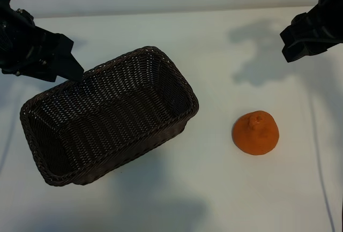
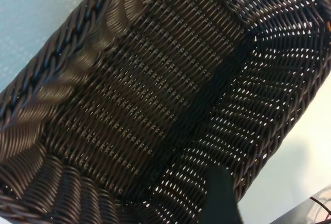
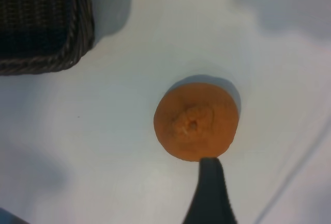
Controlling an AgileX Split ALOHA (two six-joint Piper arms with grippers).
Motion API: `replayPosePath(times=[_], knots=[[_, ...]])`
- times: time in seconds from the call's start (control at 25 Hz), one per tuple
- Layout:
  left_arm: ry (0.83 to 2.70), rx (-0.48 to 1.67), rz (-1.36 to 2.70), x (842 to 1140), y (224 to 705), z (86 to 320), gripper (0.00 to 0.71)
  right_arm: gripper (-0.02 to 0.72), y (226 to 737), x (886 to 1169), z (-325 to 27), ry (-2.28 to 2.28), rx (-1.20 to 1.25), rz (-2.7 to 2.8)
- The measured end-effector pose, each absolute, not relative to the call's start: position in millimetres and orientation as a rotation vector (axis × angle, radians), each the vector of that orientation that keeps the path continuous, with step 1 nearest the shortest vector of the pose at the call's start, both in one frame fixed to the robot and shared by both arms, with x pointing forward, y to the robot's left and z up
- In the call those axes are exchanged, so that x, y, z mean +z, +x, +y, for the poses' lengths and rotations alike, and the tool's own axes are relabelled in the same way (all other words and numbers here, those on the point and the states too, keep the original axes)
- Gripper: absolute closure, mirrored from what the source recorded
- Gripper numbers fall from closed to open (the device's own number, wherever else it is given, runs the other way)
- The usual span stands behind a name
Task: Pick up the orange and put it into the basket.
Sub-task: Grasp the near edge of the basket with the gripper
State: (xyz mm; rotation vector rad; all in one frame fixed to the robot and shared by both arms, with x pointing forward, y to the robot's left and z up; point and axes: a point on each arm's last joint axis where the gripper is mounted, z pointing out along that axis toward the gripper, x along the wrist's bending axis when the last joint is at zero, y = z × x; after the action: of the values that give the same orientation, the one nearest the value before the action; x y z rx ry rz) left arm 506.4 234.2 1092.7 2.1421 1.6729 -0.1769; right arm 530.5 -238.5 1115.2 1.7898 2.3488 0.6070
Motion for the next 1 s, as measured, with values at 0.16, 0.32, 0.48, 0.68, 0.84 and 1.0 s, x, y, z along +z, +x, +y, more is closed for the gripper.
replayPosePath(times=[0.16,0.32,0.48,0.68,0.84,1.0], knots=[[2.143,-0.178,1.673,1093,506,234,0.165,0.178,531,1115,-238,1.790,0.607,2.349],[2.145,-0.185,1.676,1093,506,234,0.165,0.178,531,1115,-238,1.790,0.607,2.349],[2.155,-0.209,1.683,1093,503,234,0.165,0.178,531,1115,-238,1.790,0.607,2.349],[2.119,-0.096,1.779,1106,492,243,0.165,0.178,531,1115,-238,1.790,0.607,2.349],[2.063,0.108,1.944,1118,480,259,0.165,0.178,531,1115,-238,1.790,0.607,2.349],[1.949,0.279,2.083,1131,469,273,0.165,0.178,531,1115,-238,1.791,0.609,2.349]])
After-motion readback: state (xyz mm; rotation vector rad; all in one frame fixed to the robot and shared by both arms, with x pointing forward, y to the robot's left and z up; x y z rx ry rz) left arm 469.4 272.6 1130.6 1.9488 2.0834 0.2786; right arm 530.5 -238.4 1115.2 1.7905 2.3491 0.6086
